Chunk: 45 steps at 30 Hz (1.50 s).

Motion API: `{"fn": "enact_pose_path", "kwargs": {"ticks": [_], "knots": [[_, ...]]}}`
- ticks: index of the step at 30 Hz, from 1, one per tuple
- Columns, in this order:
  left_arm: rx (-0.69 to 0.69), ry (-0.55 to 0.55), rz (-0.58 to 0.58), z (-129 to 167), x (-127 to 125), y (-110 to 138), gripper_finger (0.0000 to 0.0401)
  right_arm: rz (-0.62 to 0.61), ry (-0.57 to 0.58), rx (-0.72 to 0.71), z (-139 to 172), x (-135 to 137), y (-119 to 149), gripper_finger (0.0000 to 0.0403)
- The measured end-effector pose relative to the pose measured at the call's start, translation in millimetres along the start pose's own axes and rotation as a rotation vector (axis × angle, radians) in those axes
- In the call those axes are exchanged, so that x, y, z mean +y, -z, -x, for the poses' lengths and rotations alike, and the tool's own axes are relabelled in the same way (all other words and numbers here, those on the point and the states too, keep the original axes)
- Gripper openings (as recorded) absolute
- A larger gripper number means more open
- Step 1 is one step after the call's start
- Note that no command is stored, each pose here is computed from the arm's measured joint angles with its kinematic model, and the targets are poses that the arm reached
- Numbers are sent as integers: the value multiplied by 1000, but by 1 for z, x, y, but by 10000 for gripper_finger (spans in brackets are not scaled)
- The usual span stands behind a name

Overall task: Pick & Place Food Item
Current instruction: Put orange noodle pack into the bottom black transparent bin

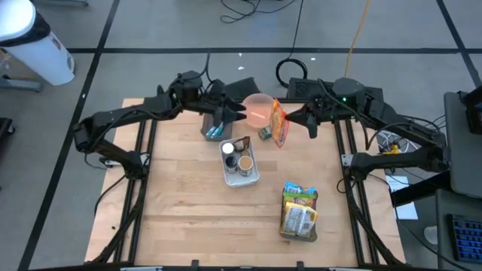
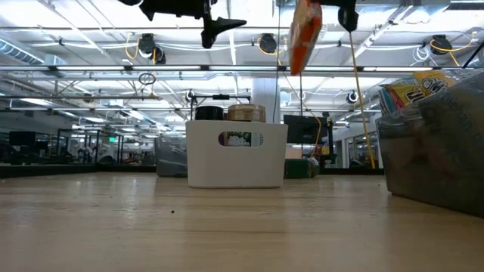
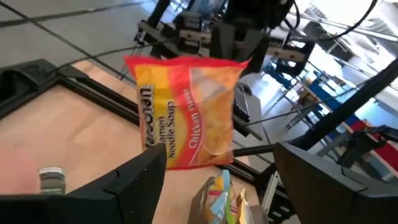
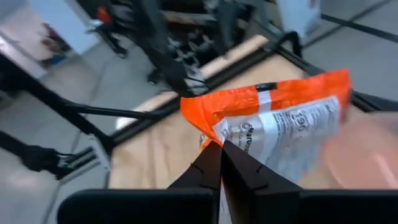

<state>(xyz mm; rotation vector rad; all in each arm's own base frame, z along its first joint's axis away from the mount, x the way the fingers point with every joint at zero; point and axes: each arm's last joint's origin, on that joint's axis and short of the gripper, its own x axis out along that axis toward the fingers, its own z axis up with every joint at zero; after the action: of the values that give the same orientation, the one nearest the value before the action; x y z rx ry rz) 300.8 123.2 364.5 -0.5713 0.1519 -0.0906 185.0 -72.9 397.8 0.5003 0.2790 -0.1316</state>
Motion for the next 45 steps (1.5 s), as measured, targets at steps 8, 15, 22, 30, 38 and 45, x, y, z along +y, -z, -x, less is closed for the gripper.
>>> {"fn": "enact_pose_path", "kwargs": {"ticks": [8,15,22,30,38,45], "knots": [[43,72,54,-19,12,8,308,21,-182,-61,-3,13,-9,0],[2,233,106,-33,15,4,308,19,-368,-50,-1,20,-14,0],[-13,272,38,-37,7,-11,308,-5,-556,-32,4,29,-20,0],[42,232,-152,-53,-8,-46,308,-29,-728,-4,-4,40,-26,0],[34,189,-383,-59,-28,-82,308,-53,-815,43,-17,49,-24,0],[77,243,-462,-60,-59,-89,308,-54,-832,34,-16,51,-25,0]]}}
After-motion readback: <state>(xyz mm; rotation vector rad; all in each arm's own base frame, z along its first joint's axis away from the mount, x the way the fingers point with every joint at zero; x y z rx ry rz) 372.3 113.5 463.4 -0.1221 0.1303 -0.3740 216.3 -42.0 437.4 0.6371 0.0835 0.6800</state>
